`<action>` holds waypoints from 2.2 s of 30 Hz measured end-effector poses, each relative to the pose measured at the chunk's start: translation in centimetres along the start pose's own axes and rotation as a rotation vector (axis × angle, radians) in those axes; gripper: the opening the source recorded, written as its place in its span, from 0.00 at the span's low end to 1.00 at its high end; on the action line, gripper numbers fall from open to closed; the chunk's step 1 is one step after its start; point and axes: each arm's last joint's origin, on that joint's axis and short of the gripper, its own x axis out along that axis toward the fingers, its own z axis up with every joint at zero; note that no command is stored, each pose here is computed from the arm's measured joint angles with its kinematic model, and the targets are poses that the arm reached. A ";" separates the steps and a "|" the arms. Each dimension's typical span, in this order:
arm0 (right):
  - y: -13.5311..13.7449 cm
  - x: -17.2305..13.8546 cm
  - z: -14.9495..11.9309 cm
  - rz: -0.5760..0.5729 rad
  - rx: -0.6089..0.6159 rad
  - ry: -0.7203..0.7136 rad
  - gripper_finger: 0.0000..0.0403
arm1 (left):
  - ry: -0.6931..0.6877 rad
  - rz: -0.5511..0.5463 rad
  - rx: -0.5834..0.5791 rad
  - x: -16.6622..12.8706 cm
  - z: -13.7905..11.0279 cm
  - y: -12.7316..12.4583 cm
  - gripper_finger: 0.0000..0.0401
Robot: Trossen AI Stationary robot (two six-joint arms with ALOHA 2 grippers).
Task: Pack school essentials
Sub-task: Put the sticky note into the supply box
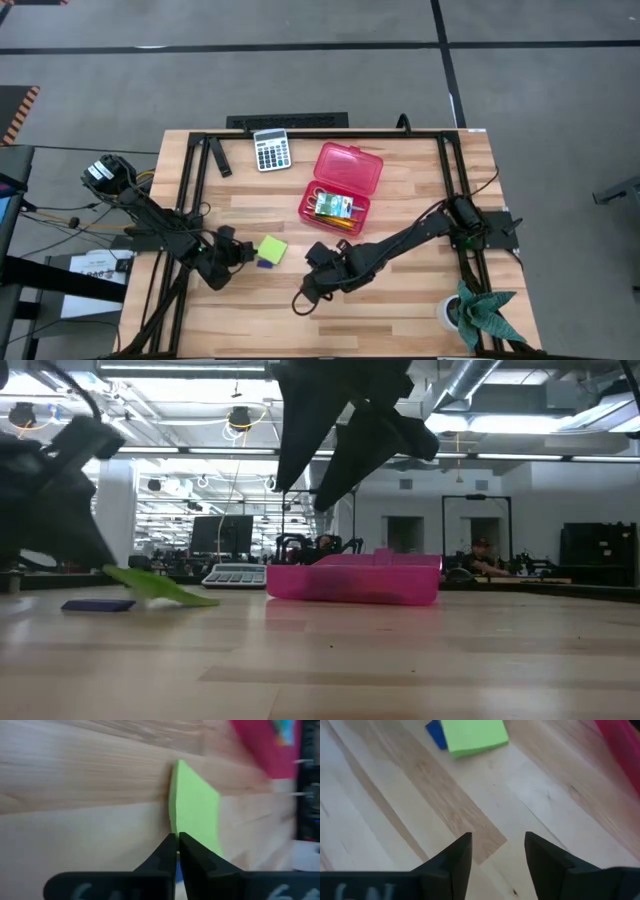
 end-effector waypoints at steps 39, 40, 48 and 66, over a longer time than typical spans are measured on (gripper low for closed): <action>-0.3 7.1 -1.7 0.065 0.095 0.189 0.58 | 0.081 0.003 0.011 1.6 1.1 -1.9 0.67; -0.3 7.6 -1.6 0.077 0.093 0.186 0.58 | 0.090 -0.005 0.015 1.7 1.2 -2.1 0.67; -1.6 8.3 0.6 0.047 0.057 0.132 0.58 | 0.107 -0.014 0.055 2.1 1.6 -2.6 0.62; -2.8 10.8 3.1 0.083 0.108 0.048 0.58 | 0.170 0.004 0.071 2.3 1.7 -2.7 0.58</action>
